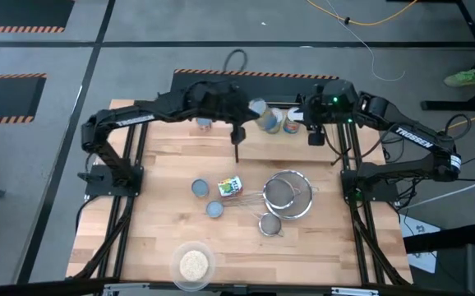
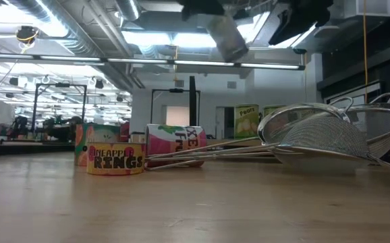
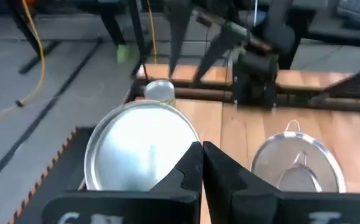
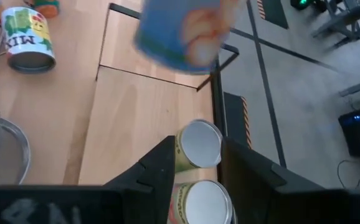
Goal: Pick and place cans onto a shelf
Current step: Put the canned peaches on the shelf
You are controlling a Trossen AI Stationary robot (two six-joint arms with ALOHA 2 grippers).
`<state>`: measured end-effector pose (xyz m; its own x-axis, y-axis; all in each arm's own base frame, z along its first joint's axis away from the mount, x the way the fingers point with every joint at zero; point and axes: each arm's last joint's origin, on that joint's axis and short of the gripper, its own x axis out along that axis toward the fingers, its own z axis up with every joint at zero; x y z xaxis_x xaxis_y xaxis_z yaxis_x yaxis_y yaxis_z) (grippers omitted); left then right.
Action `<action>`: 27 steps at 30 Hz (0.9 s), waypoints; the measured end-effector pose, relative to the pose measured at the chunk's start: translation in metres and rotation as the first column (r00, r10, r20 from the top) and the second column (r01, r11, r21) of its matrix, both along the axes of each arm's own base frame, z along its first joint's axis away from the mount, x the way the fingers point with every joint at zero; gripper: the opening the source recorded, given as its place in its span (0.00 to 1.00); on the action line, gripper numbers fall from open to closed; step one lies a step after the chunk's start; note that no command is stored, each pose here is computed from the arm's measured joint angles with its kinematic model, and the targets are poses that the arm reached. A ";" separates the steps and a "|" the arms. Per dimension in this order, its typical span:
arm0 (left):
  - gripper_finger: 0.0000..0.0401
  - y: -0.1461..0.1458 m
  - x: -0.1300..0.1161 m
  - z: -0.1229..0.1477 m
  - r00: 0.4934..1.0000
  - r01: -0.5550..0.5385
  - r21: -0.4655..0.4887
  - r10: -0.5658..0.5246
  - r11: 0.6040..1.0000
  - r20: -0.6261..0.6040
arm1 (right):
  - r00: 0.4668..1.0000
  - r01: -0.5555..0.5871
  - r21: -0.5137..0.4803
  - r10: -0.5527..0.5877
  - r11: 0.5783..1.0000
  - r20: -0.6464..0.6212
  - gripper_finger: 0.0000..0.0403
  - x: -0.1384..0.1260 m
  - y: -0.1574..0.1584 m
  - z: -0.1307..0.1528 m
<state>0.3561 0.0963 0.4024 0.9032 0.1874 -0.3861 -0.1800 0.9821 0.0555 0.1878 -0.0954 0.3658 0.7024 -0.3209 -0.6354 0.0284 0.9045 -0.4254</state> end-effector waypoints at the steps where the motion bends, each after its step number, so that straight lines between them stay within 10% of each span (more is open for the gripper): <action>1: 0.00 0.002 0.007 0.000 1.000 0.001 0.000 -0.001 1.000 -0.012 | 1.000 0.007 0.001 -0.007 1.000 -0.001 0.33 -0.001 -0.001 0.000; 27: 0.00 -0.004 0.083 -0.119 0.860 -0.104 0.061 0.120 0.993 -0.497 | 0.980 -0.187 0.273 0.199 0.943 -0.017 0.33 -0.008 0.010 -0.010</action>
<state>0.4389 0.0924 0.2834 0.5637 0.2949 -0.7716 -0.2291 0.9533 0.1970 0.1796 -0.0850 0.3555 0.7037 0.0055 -0.7104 -0.1715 0.9717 -0.1623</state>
